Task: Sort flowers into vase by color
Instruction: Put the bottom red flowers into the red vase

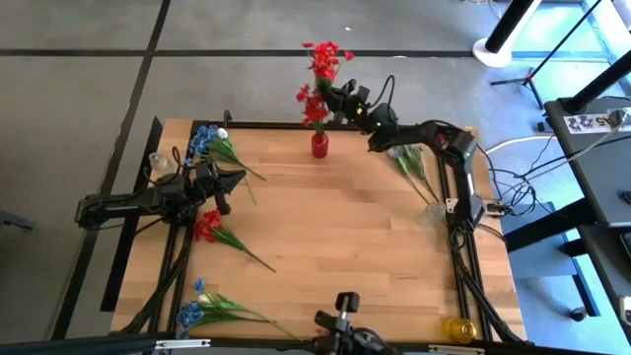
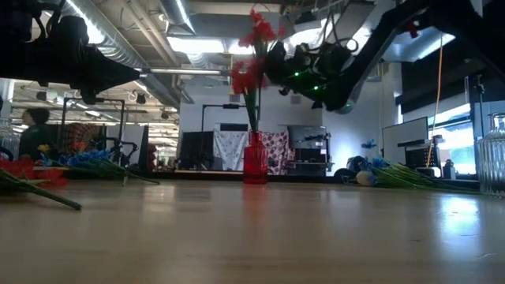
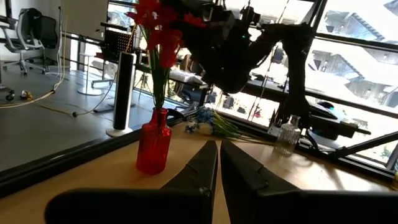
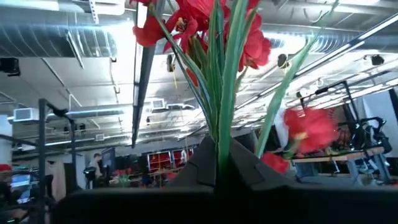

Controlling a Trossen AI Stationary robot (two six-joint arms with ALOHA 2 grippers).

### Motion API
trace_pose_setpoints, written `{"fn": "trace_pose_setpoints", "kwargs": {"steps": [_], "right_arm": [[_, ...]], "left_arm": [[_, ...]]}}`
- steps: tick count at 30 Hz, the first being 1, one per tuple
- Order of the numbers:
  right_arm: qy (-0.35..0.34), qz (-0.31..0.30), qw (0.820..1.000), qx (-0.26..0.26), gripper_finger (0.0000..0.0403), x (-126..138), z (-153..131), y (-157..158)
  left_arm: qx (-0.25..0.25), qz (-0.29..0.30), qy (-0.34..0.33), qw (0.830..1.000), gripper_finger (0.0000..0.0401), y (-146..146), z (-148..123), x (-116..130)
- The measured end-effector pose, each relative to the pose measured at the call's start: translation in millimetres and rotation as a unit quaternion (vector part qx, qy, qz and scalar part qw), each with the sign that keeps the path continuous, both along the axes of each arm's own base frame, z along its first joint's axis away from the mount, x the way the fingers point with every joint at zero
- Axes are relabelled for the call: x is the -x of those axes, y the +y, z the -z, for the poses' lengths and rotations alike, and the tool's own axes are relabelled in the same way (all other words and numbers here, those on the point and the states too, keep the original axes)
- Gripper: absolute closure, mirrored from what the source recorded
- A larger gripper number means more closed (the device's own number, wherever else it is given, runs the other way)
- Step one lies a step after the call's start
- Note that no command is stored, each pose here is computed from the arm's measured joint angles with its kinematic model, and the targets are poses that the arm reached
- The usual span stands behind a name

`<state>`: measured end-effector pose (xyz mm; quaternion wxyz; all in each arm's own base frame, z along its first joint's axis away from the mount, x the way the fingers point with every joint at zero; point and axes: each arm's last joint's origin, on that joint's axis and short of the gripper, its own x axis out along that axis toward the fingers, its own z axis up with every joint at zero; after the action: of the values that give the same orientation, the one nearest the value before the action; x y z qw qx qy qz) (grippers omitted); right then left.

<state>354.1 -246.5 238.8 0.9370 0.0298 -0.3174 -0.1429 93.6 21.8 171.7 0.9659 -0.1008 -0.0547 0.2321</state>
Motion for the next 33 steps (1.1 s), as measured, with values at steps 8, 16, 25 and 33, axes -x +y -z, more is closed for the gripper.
{"fn": "trace_pose_setpoints", "kwargs": {"steps": [8, 16, 25, 33], "right_arm": [[0.011, 0.015, 1.0, -0.02, 0.0395, -9.7, 20.9, -8.4], [0.027, 0.006, 0.999, -0.021, 0.0393, -14.0, 31.7, -7.0], [0.043, -0.031, 0.999, 0.002, 0.0395, -15.0, 32.2, -4.7], [0.039, -0.034, 0.999, 0.008, 0.0395, -9.8, 24.6, -8.5]], "left_arm": [[-0.034, -0.008, 0.018, 0.999, 0.0383, 0.3, 0.0, 0.2], [0.01, 0.001, -0.026, 1.0, 0.0383, 0.0, -3.7, 0.3], [0.176, 0.017, -0.266, 0.948, 0.0383, 0.8, -30.1, 7.8], [0.205, 0.035, -0.301, 0.931, 0.0383, 0.3, -33.8, 9.3]]}}
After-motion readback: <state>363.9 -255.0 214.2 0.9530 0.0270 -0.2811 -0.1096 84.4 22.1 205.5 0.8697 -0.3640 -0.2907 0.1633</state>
